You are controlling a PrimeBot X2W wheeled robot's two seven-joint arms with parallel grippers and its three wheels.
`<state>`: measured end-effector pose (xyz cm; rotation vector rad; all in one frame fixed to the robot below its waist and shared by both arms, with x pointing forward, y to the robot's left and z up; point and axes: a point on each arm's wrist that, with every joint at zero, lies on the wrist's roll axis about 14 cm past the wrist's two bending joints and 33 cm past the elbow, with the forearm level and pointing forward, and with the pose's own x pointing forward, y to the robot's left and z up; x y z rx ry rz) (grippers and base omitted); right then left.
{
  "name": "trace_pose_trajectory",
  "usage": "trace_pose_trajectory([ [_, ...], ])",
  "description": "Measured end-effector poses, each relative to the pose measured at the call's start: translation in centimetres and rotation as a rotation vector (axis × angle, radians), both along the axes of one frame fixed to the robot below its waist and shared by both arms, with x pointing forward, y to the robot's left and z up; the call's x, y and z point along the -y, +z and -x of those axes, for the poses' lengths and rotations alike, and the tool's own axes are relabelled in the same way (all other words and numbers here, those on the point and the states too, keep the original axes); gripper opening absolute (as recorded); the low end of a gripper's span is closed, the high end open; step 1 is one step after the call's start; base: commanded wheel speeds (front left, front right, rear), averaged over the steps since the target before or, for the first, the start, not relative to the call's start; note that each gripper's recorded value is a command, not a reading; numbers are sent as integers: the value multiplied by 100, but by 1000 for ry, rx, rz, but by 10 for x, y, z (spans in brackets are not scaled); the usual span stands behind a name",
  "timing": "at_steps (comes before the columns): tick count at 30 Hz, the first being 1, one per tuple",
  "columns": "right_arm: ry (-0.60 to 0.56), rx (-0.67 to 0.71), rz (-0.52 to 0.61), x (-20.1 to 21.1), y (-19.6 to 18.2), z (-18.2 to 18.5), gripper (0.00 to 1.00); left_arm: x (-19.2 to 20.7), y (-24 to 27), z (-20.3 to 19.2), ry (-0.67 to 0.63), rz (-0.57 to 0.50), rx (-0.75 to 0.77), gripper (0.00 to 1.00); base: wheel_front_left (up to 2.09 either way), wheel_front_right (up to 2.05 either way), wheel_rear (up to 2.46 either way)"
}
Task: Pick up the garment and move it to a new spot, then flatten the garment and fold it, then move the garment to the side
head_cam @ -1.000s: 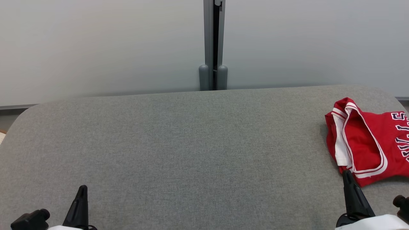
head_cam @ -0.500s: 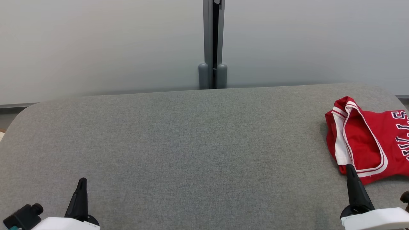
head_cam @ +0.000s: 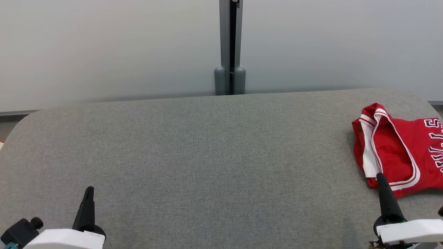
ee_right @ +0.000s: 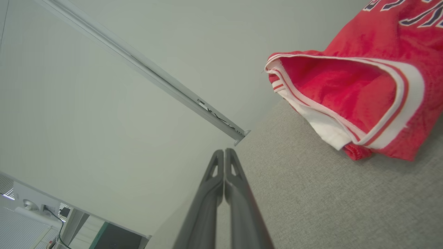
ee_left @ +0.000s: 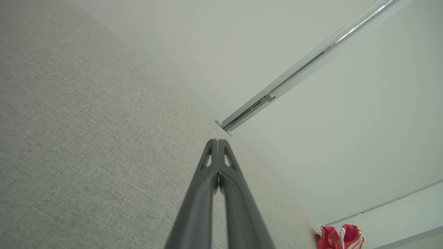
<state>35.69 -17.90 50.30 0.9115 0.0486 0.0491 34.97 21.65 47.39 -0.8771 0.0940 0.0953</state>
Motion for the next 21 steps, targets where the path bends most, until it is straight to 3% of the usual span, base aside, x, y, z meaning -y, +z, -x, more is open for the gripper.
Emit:
trace_pose_trajectory([
  [21,-24,-10,-216,6,0,-10,0,5,8,-12,11,227,29,0,0,0,0],
])
